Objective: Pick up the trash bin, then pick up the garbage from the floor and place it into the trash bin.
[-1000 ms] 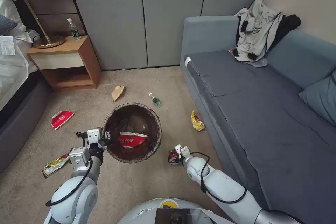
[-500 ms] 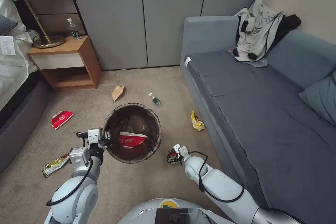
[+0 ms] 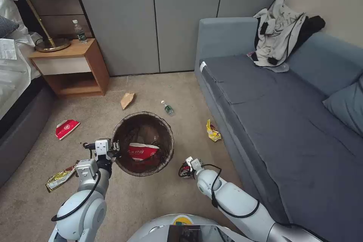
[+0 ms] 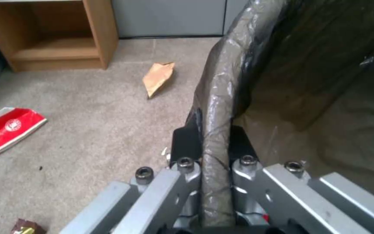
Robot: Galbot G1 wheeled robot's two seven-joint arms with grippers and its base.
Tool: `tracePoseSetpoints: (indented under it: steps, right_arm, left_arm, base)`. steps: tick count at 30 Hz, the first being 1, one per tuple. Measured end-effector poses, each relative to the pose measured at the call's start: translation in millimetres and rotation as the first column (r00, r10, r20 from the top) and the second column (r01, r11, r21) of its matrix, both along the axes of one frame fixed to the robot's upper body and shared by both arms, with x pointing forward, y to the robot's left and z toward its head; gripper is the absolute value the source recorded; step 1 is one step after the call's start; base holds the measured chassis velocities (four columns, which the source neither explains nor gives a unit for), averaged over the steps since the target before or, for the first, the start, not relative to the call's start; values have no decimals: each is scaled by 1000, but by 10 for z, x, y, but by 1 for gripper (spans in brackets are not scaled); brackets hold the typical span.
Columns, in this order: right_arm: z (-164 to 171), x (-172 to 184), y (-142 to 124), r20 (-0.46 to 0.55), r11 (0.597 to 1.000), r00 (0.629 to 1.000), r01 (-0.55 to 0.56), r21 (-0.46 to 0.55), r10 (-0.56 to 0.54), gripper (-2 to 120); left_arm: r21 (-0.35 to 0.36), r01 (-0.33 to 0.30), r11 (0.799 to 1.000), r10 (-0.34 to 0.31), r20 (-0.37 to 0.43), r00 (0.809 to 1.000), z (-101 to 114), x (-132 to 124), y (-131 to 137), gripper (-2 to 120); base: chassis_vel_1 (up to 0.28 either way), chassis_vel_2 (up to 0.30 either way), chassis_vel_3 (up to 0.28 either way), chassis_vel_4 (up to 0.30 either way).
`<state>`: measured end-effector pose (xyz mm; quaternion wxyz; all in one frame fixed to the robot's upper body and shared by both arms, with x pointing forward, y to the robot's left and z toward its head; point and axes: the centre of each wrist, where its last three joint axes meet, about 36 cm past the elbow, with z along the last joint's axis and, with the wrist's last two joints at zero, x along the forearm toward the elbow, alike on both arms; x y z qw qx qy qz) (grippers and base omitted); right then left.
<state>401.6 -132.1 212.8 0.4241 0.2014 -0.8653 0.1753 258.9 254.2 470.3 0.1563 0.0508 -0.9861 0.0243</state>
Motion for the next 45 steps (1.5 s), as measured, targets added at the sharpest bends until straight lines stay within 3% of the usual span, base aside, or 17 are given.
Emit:
tracePoseSetpoints:
  steps: [14, 45]
  right_arm:
    - [-37, 17, -20, -3, 1000, 1000, 8, 4, -8, 99]
    - [-57, -38, -23, -11, 1000, 1000, 9, 25, -8, 28]
  left_arm:
    - [-1, 3, 1000, -3, 0, 1000, -16, 11, -1, 0]
    - [-3, 9, 1000, -9, -4, 1000, -37, 12, -11, 0]
  base:
    - [0, 0, 0, 0]
    - [0, 0, 0, 0]
